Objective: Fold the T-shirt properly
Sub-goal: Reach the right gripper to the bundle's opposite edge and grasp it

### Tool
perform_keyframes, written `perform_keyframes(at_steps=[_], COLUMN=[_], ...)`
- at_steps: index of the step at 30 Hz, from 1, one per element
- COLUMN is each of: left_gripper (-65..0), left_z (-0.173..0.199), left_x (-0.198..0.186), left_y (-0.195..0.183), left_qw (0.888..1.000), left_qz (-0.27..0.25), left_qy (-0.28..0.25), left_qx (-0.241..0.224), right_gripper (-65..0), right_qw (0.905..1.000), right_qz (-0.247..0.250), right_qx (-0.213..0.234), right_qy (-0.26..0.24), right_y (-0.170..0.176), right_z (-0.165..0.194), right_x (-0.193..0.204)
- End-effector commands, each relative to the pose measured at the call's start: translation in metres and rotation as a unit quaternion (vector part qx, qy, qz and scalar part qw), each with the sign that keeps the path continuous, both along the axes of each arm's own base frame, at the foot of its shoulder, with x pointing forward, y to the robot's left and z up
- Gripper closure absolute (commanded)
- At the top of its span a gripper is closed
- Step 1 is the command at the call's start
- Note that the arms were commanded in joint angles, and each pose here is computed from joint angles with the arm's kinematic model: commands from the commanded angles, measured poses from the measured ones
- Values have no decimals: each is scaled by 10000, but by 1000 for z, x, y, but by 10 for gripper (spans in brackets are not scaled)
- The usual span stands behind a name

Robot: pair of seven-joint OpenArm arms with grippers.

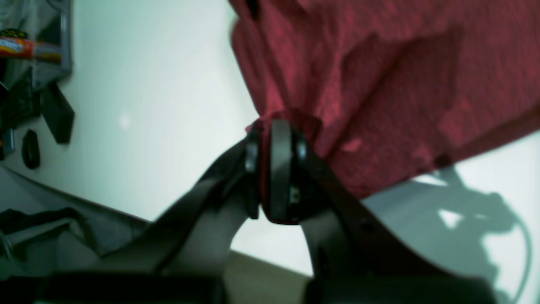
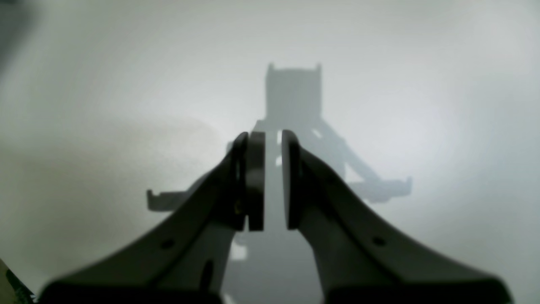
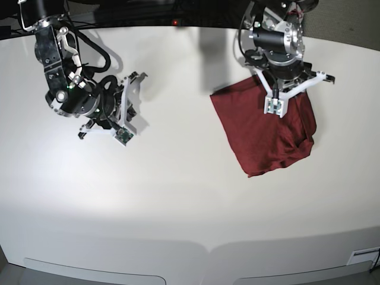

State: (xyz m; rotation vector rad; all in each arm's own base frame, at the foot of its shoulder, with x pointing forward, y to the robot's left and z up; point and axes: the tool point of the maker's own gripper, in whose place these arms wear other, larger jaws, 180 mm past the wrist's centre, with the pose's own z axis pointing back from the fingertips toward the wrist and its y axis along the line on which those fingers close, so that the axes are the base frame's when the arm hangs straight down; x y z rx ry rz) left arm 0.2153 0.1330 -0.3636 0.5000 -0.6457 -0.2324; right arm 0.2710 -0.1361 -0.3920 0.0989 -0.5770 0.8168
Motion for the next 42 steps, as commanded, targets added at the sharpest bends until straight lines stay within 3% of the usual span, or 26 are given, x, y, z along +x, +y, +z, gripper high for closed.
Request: perform_keyframes(at_steps=[1,3,9,13,17,19,23,29,33,36,42], left_gripper=[0,-10,-216,-293,-299,-299,-299,-299,-299,-299,-299], left_z=[9,8,13,15,20,24,33,22,19,17,2], left_x=[4,3,8,9,11,16,27,27,25,24,17], left_y=[0,-2,-3,0,2,2,-6,-21,-23,-26,-60], left_qw=[9998,9996,9987,9980,9974,9966,9927,9923,9923,9919,9836], left_qz=[3,-56,-29,102,81,45,-169,-172,-158,-153,20], left_qy=[-223,-260,-503,-615,-713,-823,-1188,-990,-921,-872,-553], left_qx=[-3,-12,-90,-116,2,31,-89,-724,-808,-907,-1716], right_gripper=[-66,-66,-66,-87,-190,-198,-198,-197,-197,-197,-197], right_qw=[9997,9997,9997,9997,9995,9973,9867,9622,9578,9529,9484], right_qz=[1,1,1,1,12,42,70,-5,-107,197,480], right_qx=[71,71,67,72,164,644,1526,2577,2844,3025,3135], right_qy=[-238,-240,-235,-236,-280,-356,-562,-885,-401,-114,-43], right_y=[0,0,0,0,3,17,62,136,178,211,248], right_z=[13,13,13,13,15,23,45,82,68,70,89], right_x=[11,11,11,11,12,14,29,82,118,131,150])
